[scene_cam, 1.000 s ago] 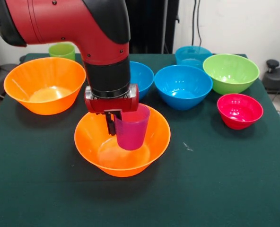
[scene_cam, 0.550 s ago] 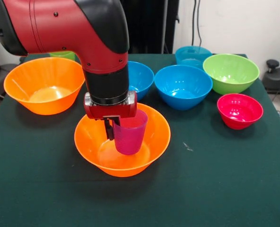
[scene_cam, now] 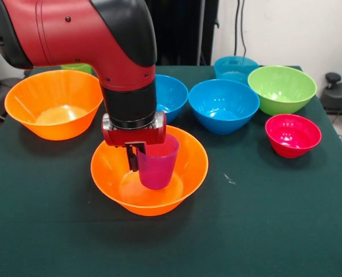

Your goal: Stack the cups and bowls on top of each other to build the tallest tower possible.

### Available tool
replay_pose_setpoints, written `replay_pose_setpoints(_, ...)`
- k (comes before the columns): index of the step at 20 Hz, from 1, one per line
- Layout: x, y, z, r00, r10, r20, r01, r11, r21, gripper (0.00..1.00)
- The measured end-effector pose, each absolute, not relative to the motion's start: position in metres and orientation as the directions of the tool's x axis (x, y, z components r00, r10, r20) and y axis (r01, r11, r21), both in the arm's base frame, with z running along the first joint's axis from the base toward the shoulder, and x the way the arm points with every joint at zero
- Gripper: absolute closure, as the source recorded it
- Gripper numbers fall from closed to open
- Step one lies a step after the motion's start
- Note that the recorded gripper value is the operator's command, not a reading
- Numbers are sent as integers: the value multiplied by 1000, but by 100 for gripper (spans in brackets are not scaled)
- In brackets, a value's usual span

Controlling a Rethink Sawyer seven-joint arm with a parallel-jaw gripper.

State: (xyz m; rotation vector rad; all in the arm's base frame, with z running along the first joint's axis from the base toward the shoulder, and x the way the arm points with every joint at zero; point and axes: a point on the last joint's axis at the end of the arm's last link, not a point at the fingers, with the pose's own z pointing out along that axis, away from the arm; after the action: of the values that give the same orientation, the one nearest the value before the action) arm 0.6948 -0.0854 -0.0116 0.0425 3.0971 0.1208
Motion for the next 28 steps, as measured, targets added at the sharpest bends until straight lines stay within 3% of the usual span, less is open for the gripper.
replay_pose_setpoints(28, 688, -100, -23, -998, -50, -37, -53, 995, 81, 100)
